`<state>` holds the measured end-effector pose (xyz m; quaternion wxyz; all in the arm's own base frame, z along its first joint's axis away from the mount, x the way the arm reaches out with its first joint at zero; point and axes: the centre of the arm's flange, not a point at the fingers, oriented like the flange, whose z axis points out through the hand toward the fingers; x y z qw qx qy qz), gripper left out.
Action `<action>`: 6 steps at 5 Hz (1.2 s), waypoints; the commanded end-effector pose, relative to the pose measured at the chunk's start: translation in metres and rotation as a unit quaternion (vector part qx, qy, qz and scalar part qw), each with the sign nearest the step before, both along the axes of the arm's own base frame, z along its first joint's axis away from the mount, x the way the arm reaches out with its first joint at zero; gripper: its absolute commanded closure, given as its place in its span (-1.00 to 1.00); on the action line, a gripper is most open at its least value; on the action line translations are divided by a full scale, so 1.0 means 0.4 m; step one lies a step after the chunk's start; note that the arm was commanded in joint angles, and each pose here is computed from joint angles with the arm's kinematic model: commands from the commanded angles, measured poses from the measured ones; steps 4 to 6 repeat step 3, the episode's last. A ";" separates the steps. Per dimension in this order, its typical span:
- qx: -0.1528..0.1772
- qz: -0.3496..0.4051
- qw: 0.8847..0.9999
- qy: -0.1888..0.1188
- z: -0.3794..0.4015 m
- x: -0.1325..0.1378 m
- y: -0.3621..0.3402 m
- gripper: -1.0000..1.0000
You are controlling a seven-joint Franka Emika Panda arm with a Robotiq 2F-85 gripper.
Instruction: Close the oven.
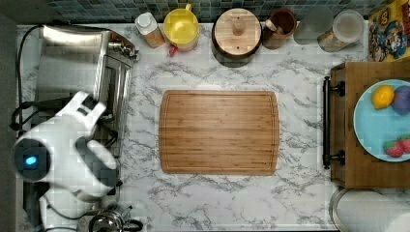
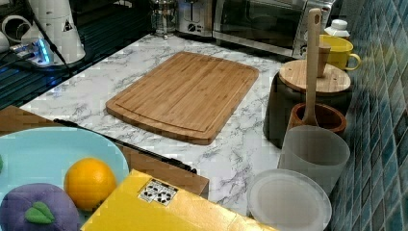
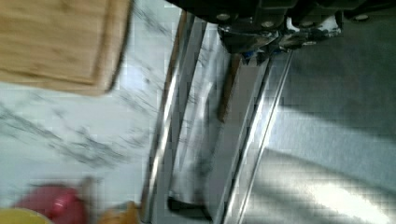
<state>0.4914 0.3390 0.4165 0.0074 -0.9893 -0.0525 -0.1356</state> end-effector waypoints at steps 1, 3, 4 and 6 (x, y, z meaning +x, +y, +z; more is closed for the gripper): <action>0.086 -0.112 0.986 -0.085 0.320 -0.059 -0.002 1.00; 0.086 -0.112 0.986 -0.085 0.320 -0.058 -0.002 1.00; 0.086 -0.112 0.986 -0.085 0.320 -0.058 -0.002 1.00; 0.086 -0.112 0.986 -0.085 0.320 -0.058 -0.002 1.00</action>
